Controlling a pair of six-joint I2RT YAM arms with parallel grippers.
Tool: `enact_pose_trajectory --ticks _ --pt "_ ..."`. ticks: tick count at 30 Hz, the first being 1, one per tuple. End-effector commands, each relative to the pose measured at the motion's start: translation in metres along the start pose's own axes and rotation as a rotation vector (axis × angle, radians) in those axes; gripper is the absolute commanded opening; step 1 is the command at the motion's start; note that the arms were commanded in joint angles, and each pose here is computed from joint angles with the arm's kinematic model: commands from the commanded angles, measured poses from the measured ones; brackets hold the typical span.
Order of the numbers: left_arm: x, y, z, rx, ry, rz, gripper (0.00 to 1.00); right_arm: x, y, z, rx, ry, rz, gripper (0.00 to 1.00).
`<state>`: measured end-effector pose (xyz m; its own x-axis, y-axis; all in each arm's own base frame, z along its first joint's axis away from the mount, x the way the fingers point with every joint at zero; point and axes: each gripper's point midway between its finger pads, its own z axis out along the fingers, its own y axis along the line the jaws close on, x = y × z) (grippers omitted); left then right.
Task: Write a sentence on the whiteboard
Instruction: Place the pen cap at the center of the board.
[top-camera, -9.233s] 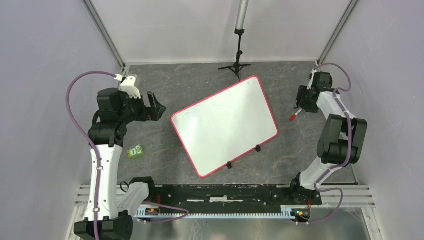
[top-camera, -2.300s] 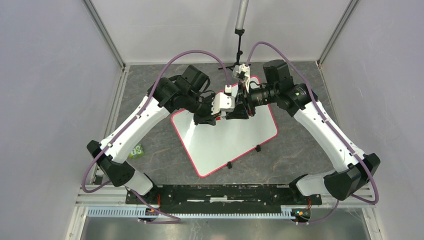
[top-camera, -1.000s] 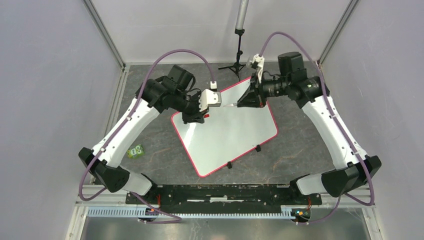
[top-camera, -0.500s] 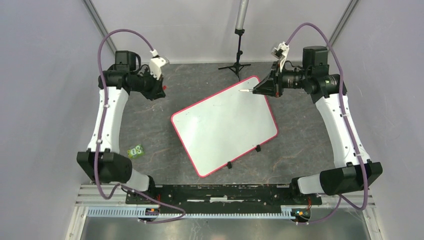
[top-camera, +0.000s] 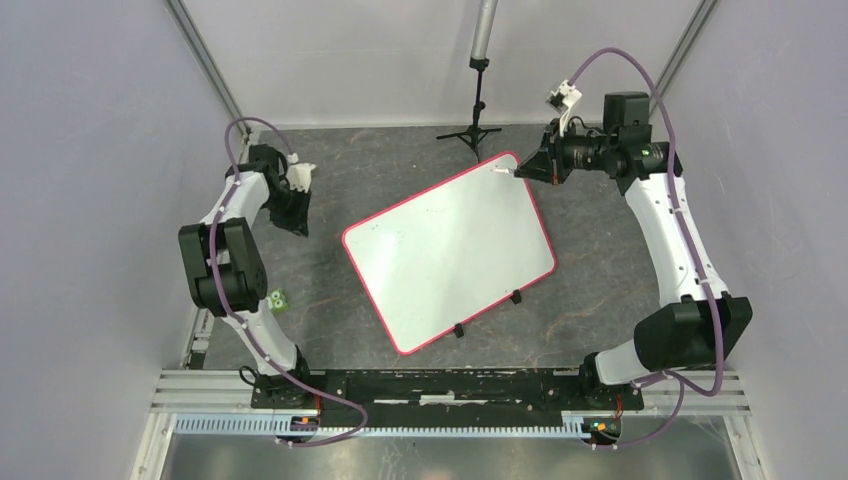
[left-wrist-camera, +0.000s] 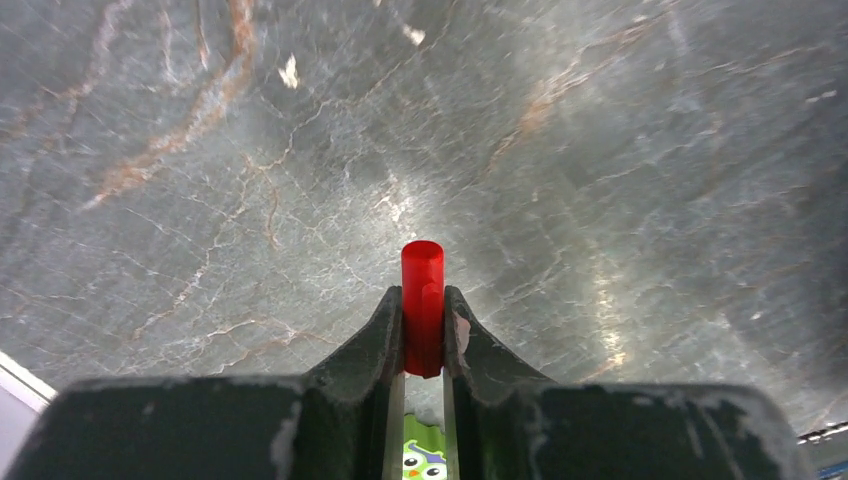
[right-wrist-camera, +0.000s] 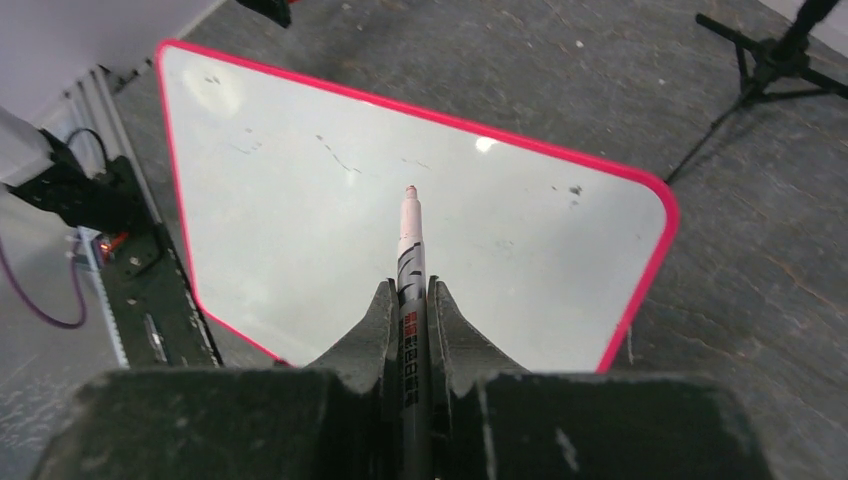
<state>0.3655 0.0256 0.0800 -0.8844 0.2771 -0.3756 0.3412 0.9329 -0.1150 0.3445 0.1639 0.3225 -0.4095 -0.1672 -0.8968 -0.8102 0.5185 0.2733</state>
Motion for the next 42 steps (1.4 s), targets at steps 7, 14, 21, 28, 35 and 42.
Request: enact_pose_trajectory --ticks 7,14,21,28,35,42 --pt "0.04 0.034 0.016 -0.124 0.159 0.082 0.02 0.073 -0.036 -0.022 0.103 0.193 -0.071 0.0" --pt "0.044 0.03 0.008 -0.046 0.092 0.037 0.02 0.049 -0.037 -0.035 0.139 0.14 -0.095 0.0" --pt "0.033 0.038 -0.02 -0.079 0.021 0.056 0.02 0.046 -0.042 -0.037 0.17 0.136 -0.095 0.0" --pt "0.013 0.045 -0.022 -0.053 0.044 -0.02 0.03 0.034 -0.043 -0.042 0.209 0.115 -0.098 0.0" --pt "0.012 0.055 -0.002 -0.053 0.075 -0.063 0.09 0.027 -0.039 -0.052 0.266 0.092 -0.146 0.0" --pt "0.032 0.055 0.017 -0.06 0.134 -0.063 0.18 0.026 -0.025 -0.057 0.237 0.084 -0.169 0.0"
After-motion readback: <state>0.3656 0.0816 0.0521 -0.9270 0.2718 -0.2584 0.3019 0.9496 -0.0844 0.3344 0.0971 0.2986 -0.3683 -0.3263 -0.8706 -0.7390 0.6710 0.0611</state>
